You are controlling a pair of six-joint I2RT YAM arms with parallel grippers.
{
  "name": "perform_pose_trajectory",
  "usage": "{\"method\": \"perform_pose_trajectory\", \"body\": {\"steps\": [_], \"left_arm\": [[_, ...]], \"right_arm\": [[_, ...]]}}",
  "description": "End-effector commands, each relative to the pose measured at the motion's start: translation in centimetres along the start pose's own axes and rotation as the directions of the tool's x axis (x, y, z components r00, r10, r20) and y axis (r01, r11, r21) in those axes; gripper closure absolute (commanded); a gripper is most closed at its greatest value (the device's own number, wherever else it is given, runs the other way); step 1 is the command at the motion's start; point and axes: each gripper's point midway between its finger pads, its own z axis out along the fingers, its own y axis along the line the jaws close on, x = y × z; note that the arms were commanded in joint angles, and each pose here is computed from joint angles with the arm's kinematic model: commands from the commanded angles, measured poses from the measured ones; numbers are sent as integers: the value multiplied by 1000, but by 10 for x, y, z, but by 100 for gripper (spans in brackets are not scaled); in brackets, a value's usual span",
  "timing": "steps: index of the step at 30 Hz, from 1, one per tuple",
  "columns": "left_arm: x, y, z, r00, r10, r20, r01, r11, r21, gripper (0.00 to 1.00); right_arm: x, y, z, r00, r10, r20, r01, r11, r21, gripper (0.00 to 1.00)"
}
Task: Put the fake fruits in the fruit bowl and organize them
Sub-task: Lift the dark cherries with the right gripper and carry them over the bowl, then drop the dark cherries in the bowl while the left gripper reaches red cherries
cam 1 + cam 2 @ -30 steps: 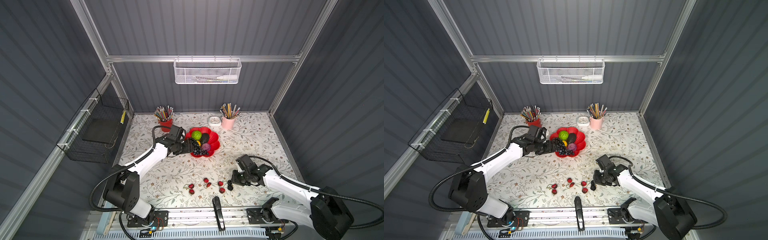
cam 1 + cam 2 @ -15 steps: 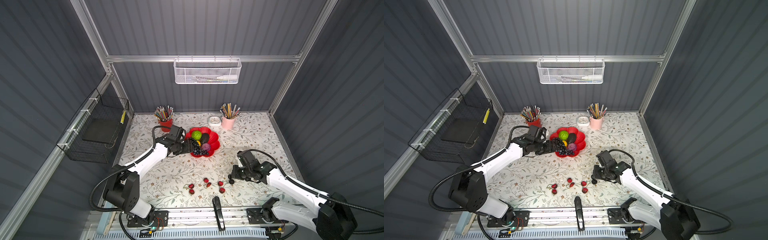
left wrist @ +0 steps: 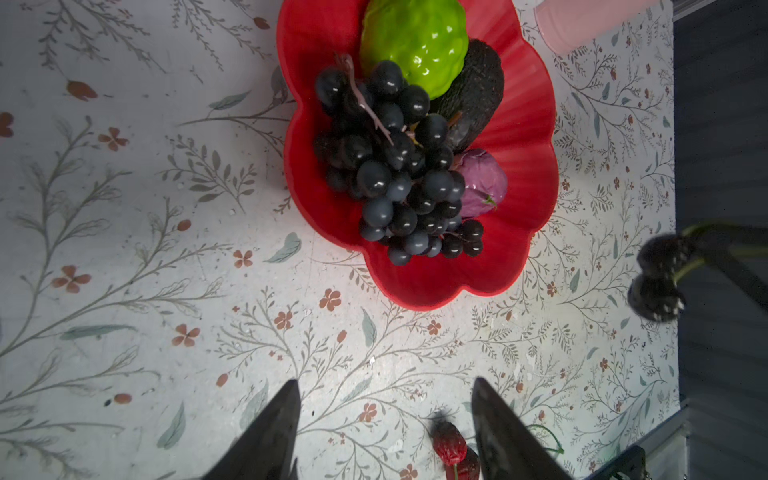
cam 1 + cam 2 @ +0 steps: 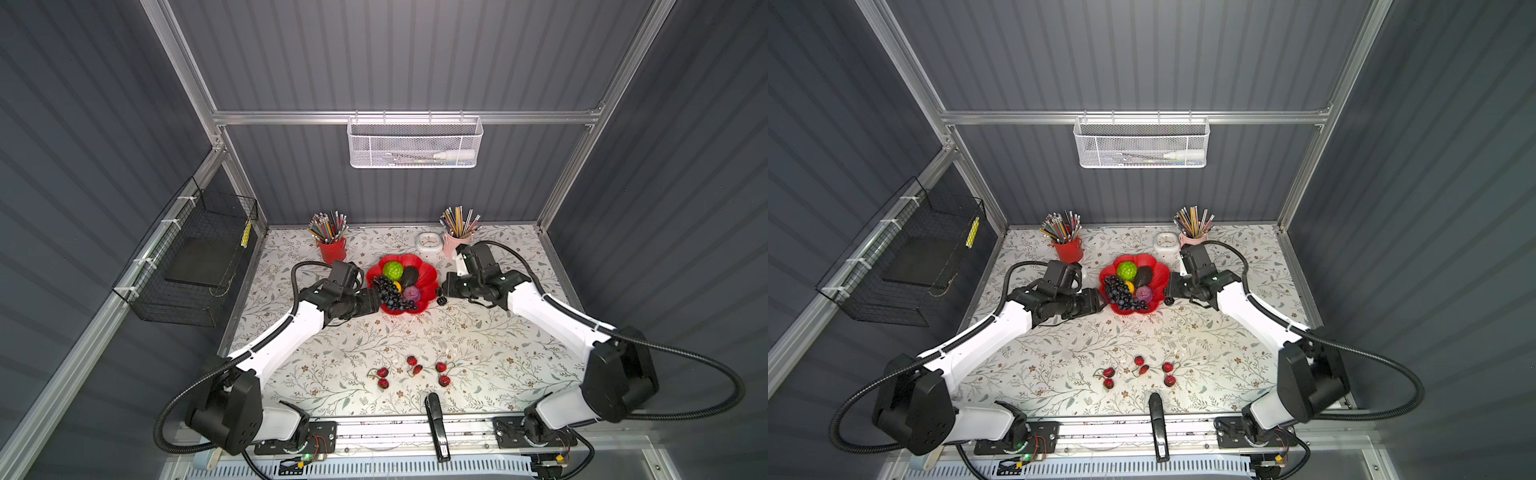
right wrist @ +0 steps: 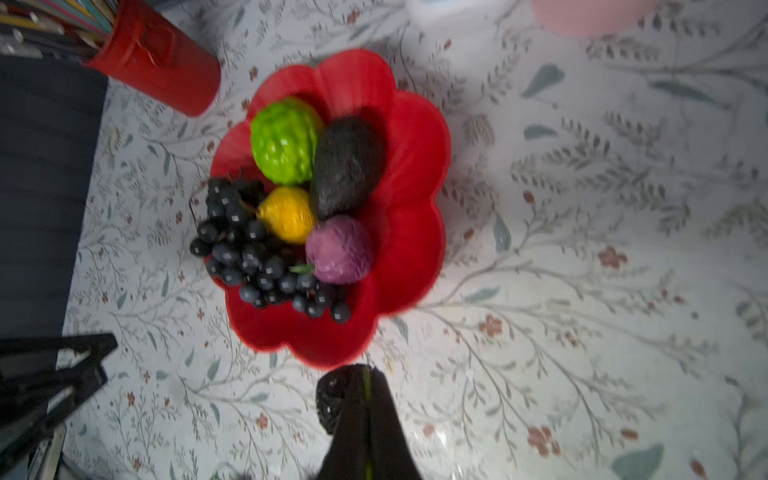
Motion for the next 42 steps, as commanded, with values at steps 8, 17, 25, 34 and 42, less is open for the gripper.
{"method": "perform_pose_trajectory", "body": {"steps": [8,17,25,34,42], "left_arm": [[10,13,-2,999,-40,-9,39,998,-40,34],[16,18,-8,999,-50,0,50,998,-46,34],[16,18,-7,998,-56,-6,56,997,-51,34],[25,25,-7,997,-67,-44,63,994,-85,30],[59,31,3,973,-100,-209,81,992,-98,29]], "right_arm": [[-53,15,70,1000,-3,-2,3,996,-94,95],[-38,0,112,997,11,-83,-15,999,-52,94],[-31,-7,125,995,15,-100,-19,999,-38,92],[-38,-8,119,996,-49,-75,47,999,-25,78],[-63,3,78,989,-145,4,145,989,-7,58]]}}
